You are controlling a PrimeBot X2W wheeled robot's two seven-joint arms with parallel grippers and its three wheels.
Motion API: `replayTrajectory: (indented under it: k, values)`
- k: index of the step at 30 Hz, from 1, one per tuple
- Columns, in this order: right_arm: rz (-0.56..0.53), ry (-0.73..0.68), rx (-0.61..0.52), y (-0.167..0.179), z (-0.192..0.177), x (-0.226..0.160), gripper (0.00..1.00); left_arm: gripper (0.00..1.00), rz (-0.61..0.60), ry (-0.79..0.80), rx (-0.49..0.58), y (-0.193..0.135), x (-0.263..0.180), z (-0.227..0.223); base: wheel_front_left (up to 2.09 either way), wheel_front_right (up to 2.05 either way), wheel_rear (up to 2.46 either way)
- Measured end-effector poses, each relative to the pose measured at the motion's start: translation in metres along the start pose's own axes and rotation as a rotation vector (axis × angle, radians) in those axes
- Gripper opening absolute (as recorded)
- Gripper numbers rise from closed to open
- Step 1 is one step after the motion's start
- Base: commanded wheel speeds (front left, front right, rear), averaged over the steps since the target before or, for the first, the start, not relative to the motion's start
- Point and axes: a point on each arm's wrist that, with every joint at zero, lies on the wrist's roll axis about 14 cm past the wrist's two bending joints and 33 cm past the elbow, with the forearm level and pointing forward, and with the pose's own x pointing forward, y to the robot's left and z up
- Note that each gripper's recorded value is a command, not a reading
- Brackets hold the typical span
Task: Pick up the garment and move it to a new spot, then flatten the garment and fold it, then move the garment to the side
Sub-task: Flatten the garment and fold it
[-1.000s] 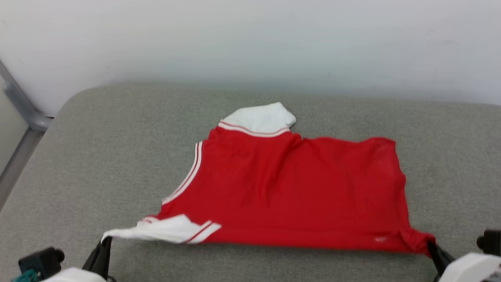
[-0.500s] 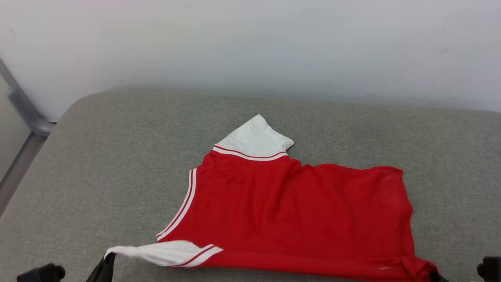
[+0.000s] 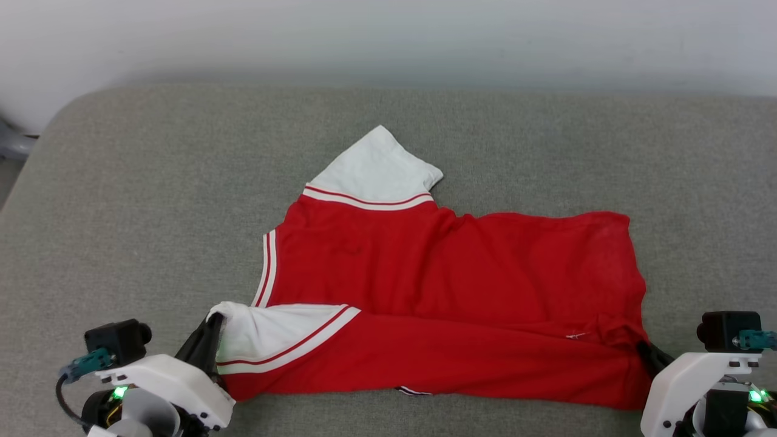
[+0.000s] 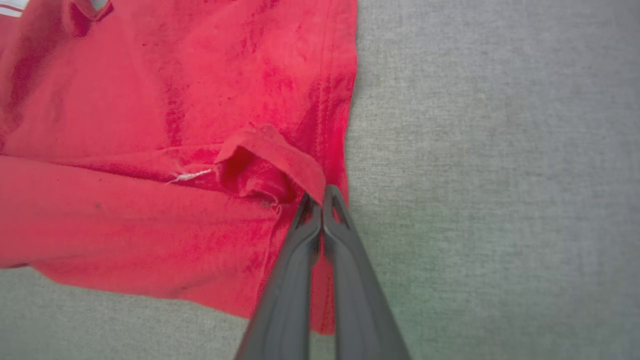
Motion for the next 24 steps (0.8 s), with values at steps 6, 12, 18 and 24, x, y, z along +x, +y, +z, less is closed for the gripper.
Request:
replayTrajectory:
  k: [6, 12, 18, 24]
  values:
    - [-0.007, 0.041, 0.016, -0.002, -0.016, 0.022, 0.51, 0.02, -0.013, 0.078, -0.018, 0.0, 0.022, -0.025, 0.0, 0.0, 0.0]
    - [0.017, -0.091, 0.016, 0.007, 0.004, 0.027, 1.0, 1.0, -0.013, 0.064, -0.03, 0.001, 0.028, -0.026, 0.0, 0.0, 0.0]
    - [0.026, -0.388, 0.004, 0.01, 0.054, 0.001, 1.0, 1.0, 0.008, -0.021, 0.015, 0.01, 0.02, 0.001, 0.0, 0.0, 0.0]
    - [0.017, -0.495, -0.014, 0.01, 0.067, -0.028, 1.0, 1.0, 0.015, -0.041, 0.065, 0.015, 0.003, 0.02, 0.0, 0.0, 0.0]
